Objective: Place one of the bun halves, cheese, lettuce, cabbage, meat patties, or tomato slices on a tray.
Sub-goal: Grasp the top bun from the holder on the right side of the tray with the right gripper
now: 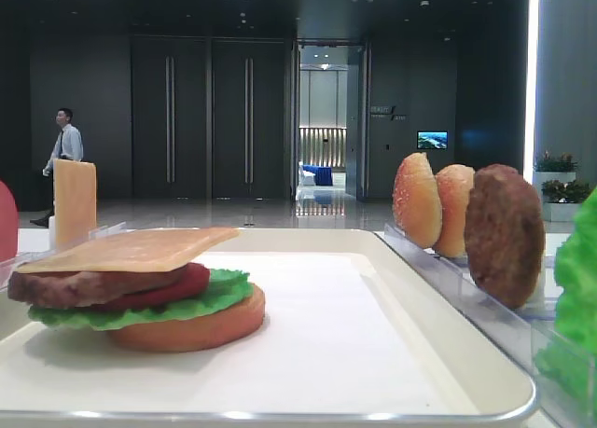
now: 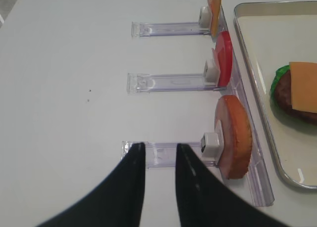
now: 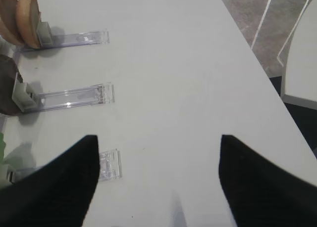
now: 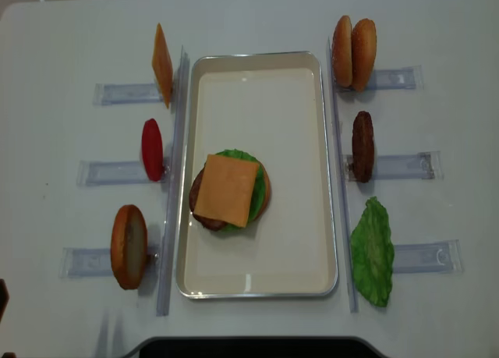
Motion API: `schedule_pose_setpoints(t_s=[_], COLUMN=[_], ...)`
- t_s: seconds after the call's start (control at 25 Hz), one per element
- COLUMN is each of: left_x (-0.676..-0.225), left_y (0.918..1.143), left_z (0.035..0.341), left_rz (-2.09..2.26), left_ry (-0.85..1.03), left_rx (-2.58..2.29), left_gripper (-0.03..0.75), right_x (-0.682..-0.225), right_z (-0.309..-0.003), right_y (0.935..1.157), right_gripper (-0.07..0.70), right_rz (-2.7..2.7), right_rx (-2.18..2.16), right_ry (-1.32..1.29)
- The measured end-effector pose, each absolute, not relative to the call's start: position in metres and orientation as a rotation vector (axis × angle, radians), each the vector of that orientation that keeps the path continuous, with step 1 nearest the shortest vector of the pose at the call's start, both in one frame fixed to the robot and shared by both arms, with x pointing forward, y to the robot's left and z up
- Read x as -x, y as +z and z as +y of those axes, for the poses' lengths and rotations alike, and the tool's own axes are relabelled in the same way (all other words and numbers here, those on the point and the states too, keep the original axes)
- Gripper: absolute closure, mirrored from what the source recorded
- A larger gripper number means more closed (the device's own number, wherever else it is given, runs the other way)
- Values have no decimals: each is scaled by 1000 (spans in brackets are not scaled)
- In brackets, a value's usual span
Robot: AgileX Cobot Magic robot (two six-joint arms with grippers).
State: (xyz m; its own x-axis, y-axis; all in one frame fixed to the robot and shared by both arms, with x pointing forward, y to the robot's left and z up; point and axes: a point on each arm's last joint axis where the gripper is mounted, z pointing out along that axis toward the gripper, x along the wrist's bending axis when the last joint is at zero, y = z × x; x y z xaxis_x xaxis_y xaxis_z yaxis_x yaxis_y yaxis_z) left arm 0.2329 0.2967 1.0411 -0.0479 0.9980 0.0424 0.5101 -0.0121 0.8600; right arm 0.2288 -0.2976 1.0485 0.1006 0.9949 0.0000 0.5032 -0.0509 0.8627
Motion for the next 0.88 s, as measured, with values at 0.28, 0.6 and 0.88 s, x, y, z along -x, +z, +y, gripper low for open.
schedule_pose_setpoints(t_s=[0.28,0.6,0.88], left_x=[-233,-233,-233], left_y=[1041,1041,1041], left_z=[297,297,297], left_rz=[1626,1626,1626], left_ry=[972,972,972], left_rx=[-1588,-1588,-1588], left_gripper=[556,556,556], right_x=[-229,-229,-273], right_z=[-298,-298,-300], right_y=[1049,1049,1062], right_gripper=[149,181,196], right_rz=[1494,1494,1611], right_rx=[-1652,-1652,-1784], right_ry=[856,856,766])
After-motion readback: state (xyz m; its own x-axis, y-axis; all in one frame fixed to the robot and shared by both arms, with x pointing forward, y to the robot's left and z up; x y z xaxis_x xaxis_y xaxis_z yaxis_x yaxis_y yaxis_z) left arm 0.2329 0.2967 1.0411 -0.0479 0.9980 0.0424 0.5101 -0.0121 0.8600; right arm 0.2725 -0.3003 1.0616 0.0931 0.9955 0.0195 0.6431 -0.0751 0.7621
